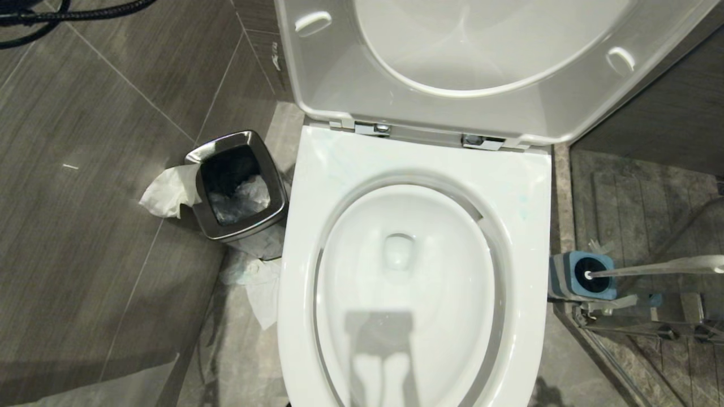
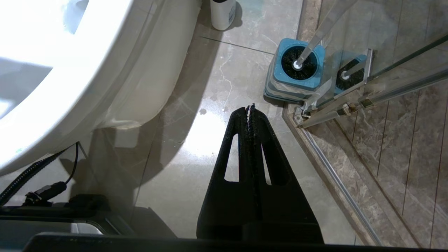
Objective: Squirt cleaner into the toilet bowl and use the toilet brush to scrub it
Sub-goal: Close the toilet lid
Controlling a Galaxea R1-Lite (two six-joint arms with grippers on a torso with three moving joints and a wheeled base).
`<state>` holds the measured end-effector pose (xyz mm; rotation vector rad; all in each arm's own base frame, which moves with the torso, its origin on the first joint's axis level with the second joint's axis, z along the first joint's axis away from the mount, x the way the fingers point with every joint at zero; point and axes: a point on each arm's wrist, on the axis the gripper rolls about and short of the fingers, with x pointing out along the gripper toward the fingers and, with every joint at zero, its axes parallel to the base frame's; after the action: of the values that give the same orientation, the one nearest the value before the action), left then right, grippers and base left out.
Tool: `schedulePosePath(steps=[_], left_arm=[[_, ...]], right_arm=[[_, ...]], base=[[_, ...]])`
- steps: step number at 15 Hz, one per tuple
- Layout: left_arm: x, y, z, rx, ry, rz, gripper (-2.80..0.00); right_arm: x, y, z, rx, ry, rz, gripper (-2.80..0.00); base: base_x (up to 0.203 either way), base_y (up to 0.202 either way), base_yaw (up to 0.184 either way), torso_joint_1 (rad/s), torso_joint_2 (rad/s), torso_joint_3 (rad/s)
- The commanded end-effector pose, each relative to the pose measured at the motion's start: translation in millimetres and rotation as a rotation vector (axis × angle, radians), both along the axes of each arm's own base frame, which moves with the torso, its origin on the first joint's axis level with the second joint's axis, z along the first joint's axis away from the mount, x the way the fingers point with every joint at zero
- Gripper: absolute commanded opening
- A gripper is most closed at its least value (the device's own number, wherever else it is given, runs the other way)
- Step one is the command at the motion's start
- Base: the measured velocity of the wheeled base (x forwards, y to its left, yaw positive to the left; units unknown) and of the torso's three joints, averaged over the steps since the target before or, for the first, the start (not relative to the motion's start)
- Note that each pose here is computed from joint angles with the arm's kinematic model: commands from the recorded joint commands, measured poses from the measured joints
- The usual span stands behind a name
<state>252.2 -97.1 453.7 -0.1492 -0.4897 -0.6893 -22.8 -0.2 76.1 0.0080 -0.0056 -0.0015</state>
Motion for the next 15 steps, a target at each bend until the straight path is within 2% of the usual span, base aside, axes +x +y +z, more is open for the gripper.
schedulePosePath(steps=[1,2,4,15], left_arm=[[19.9,-17.1,-6.4,-0.007,-0.016,-0.030,-2.80],[24.2,-25.2,-7.7,-0.017,-0.041,-0.049,-2.80],[26.3,-35.1,-11.6,-0.014,-0.033,-0.076,-2.80],[25.0,-52.9,-18.3,-0.014,-0.002,-0.153,-2.80]], right_arm=[[0.1,0.0,0.1,0.000,0.001,0.000,-2.80],[0.1,0.0,0.1,0.000,0.001,0.000,-2.80],[0.1,0.0,0.1,0.000,0.001,0.000,-2.80],[0.1,0.0,0.1,0.000,0.001,0.000,-2.80]], base=[[0.000,0.000,0.000,0.000,0.00,0.000],[0.000,0.000,0.000,0.000,0.00,0.000],[0.000,0.000,0.000,0.000,0.00,0.000],[0.000,0.000,0.000,0.000,0.00,0.000]])
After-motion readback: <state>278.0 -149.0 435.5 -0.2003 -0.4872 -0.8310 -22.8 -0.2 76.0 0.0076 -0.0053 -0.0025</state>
